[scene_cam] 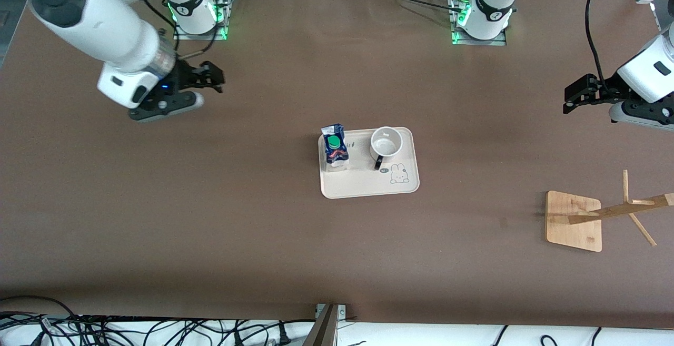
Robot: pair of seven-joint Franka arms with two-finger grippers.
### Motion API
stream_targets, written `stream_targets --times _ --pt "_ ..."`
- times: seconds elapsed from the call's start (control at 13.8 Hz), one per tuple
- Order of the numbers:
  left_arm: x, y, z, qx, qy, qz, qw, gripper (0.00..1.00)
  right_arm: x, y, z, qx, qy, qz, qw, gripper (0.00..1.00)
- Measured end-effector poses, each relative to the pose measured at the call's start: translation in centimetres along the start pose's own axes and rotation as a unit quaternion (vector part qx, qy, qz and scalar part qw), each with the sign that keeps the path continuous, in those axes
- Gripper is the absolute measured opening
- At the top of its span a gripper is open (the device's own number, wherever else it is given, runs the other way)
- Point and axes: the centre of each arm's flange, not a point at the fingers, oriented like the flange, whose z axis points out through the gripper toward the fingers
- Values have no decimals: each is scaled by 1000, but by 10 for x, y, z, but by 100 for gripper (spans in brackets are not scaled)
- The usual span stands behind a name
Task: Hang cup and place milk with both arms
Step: 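Reach the right gripper down to the milk carton on the tray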
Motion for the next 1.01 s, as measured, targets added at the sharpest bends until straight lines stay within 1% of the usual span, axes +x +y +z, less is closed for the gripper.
stream_targets --times 0.22,0.36,0.58,0.8,1.01 --pt "0 -1 0 0 0 -1 1000 100 30 -74 33 3 25 -12 1000 100" --pt "0 -1 0 0 0 -1 1000 100 52 -121 63 5 38 -10 999 100" --pt "0 -1 0 0 0 -1 1000 100 79 -166 108 9 52 8 999 100" --pt "0 1 -1 0 1 2 1000 100 90 -197 144 13 62 17 998 100" --pt "8 6 -9 0 12 17 1000 100 86 -219 166 5 60 12 998 100"
